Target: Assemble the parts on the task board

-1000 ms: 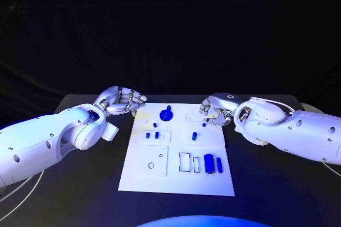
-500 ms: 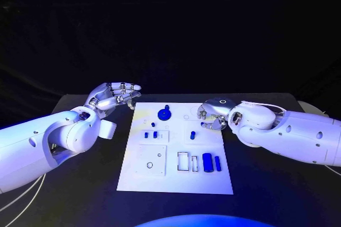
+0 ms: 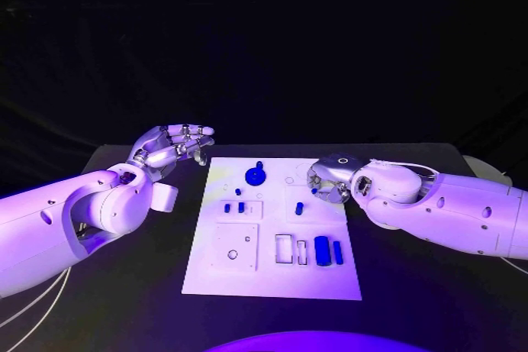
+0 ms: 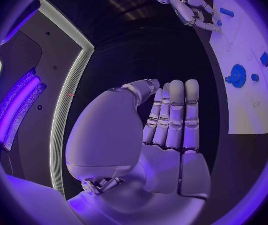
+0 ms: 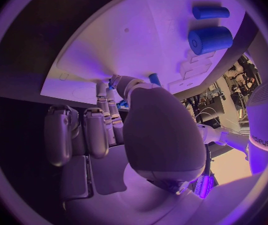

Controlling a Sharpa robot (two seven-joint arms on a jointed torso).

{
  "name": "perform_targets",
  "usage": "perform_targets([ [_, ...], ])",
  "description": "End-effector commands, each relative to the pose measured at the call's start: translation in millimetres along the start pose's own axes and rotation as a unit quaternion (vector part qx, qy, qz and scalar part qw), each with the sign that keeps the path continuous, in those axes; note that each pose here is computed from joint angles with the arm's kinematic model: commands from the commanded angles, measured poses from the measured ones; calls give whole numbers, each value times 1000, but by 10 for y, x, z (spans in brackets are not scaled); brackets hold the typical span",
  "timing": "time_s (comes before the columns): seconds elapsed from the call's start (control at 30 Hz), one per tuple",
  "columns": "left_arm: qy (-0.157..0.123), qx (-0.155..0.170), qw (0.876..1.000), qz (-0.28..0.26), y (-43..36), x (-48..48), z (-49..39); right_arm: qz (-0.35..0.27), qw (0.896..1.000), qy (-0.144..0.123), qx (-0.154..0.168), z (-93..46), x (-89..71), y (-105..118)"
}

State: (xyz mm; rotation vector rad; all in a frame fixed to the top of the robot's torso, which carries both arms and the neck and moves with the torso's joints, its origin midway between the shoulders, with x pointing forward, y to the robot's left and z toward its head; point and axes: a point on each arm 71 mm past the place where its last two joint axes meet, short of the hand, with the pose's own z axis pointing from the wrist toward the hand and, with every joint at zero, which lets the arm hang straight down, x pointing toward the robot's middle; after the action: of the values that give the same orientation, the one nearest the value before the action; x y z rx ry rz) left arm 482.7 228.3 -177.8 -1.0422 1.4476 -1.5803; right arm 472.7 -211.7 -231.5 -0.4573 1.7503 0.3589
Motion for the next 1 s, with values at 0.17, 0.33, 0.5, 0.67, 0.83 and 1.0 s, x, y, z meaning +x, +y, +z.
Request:
perform_targets([
  [0.17,1,6,1000,-9,-10,-10,-3,-16,1000,11,2,4,34,14],
  [0.33,-1,5,1000,-8,-9,-25,-7,-15,1000,12,-1,14,45,38],
  [0.5,-1,4,1000,-8,-8,-28,-8,-14,1000,13,-4,19,63,69],
  [0.67,-2,3,1000,-8,-7,-35,-13,-13,1000,15,-6,19,73,93],
  [0.83,-1,2,1000,-8,-7,-37,-15,-13,1000,16,-6,16,76,104],
  [1.0,0,1,1000,-8,-6,-39,-16,-13,1000,16,-5,17,78,106],
])
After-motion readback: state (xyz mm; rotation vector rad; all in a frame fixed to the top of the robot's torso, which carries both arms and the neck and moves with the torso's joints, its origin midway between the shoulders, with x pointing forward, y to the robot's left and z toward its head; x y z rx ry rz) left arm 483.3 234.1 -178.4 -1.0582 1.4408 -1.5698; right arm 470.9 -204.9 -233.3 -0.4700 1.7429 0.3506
